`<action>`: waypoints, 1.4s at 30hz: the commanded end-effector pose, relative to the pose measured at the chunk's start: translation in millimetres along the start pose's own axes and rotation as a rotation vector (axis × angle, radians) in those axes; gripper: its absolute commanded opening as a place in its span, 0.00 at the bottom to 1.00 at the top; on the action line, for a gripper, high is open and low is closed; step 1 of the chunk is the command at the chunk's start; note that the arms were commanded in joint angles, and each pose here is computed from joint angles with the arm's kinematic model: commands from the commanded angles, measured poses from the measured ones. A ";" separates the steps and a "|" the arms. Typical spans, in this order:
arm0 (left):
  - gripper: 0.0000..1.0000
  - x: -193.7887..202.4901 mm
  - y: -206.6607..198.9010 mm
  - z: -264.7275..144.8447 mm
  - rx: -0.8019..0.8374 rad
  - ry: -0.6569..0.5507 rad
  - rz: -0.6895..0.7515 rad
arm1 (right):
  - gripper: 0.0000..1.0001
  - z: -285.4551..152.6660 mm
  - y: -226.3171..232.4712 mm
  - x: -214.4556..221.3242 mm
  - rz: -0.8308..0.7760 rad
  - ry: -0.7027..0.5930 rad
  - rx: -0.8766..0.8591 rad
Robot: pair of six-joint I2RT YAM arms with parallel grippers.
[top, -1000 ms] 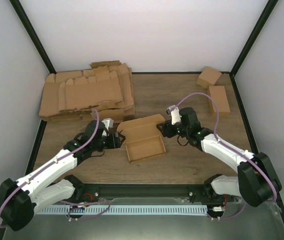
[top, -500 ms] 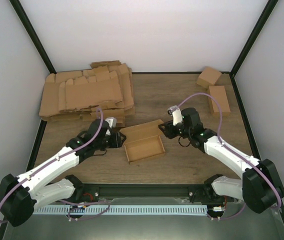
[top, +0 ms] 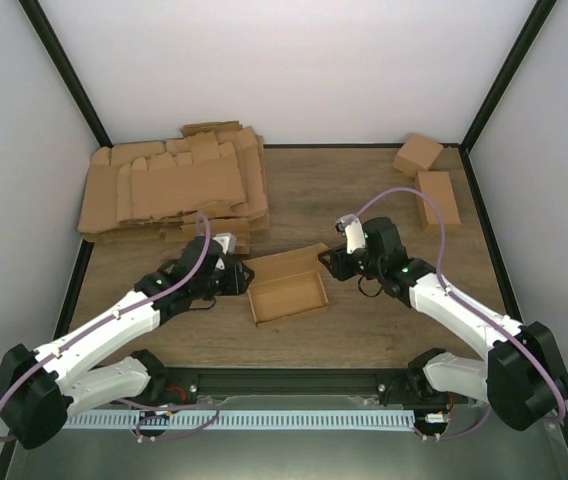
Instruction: Fold the paper box
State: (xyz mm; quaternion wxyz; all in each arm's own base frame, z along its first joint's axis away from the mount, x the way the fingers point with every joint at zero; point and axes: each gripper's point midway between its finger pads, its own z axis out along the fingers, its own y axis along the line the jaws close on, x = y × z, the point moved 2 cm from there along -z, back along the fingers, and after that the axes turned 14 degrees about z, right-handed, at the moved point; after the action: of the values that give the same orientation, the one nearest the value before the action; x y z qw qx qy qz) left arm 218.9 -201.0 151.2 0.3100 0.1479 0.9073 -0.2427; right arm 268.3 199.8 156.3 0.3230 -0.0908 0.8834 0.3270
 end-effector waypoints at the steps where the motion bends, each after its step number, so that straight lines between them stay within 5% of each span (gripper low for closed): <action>1: 0.42 -9.4 -3.9 -3.1 -0.002 -0.019 0.011 | 0.38 -5.5 7.8 -1.0 0.015 0.002 -0.020; 25: 0.36 -9.2 -15.4 4.5 0.015 0.008 0.026 | 0.34 -7.1 20.6 16.8 0.037 0.051 -0.056; 33: 0.38 -6.9 -8.1 -0.3 -0.069 0.022 0.000 | 0.37 -7.1 8.7 21.6 0.052 0.047 0.042; 42: 0.38 -7.6 -16.5 -2.8 -0.037 0.059 -0.090 | 0.30 -9.0 6.4 25.9 0.088 0.072 0.102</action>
State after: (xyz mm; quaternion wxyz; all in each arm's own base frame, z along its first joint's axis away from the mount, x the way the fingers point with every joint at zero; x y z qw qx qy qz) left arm 216.3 -208.0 153.3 0.2849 0.1287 0.9247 -0.2172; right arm 242.2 199.6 139.8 0.2795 -0.0596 0.9097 0.3014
